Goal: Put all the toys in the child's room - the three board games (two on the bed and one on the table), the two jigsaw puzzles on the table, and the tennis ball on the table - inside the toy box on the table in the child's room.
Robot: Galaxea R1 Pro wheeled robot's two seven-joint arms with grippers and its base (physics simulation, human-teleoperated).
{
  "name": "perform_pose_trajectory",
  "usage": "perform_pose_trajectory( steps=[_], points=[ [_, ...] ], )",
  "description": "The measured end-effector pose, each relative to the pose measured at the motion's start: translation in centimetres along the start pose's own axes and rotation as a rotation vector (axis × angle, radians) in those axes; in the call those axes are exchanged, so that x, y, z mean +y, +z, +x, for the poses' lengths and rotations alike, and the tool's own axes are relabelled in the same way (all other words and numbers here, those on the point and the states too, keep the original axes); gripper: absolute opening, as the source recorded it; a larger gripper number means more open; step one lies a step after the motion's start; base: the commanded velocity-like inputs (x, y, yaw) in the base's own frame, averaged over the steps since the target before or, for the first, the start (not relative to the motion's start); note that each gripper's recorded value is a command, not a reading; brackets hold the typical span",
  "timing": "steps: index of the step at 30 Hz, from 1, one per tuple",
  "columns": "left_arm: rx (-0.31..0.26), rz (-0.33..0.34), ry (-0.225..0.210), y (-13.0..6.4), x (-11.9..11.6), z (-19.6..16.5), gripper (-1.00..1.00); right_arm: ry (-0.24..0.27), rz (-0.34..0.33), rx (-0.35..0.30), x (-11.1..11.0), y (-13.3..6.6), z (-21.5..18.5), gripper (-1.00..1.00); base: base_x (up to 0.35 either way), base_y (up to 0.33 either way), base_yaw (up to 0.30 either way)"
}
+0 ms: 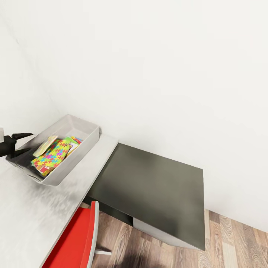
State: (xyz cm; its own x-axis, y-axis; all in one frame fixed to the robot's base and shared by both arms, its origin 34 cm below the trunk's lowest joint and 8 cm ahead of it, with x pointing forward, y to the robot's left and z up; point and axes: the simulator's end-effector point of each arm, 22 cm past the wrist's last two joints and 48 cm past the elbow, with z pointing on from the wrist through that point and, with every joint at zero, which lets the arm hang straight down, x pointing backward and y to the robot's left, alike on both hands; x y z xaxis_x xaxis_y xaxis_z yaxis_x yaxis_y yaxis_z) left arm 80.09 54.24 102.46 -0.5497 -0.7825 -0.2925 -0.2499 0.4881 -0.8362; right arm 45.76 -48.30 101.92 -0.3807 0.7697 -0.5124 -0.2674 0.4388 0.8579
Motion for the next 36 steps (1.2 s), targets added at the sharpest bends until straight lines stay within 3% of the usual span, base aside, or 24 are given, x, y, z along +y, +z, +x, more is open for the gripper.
perform_pose_trajectory(
  steps=[14, 19, 23, 24, 26, 31, 36],
  points=[
    [-0.036, 0.008, 0.026, -2.7, -0.3, -2.2, 1.0, 0.0, 0.0, 0.0, 0.0, 0.0, 0.0, 1.0, 0.0, 0.0, 0.0],
    [-0.03, 0.089, 0.054, -3.5, -2.4, -2.4, 1.0, -0.002, -0.001, -0.001, 0.0, 0.0, 0.1, 1.0, 0.0, 0.0, 0.0],
    [0.015, 0.176, 0.146, -4.4, -5.7, -2.0, 1.0, -0.007, -0.003, 0.0, 0.1, 0.1, 0.1, 1.0, 0.0, 0.0, 0.0],
    [0.046, 0.208, 0.191, -4.9, -7.0, -1.4, 1.0, -0.009, -0.004, 0.0, 0.1, 0.1, 0.1, 1.0, 0.0, 0.0, 0.0],
    [0.082, 0.234, 0.235, -5.3, -7.9, -0.5, 1.0, -0.009, -0.004, 0.0, 0.1, 0.1, 0.1, 1.0, 0.0, 0.0, 0.0],
    [0.17, 0.289, 0.313, -6.2, -9.1, 2.2, 1.0, -0.008, -0.003, 0.0, 0.1, 0.1, 0.1, 1.0, 0.0, 0.0, 0.0],
    [0.233, 0.33, 0.379, -6.9, -8.7, 5.0, 1.0, -0.007, -0.003, 0.0, 0.1, 0.1, 0.1, 1.0, 0.0, 0.0, 0.0]
  ],
)
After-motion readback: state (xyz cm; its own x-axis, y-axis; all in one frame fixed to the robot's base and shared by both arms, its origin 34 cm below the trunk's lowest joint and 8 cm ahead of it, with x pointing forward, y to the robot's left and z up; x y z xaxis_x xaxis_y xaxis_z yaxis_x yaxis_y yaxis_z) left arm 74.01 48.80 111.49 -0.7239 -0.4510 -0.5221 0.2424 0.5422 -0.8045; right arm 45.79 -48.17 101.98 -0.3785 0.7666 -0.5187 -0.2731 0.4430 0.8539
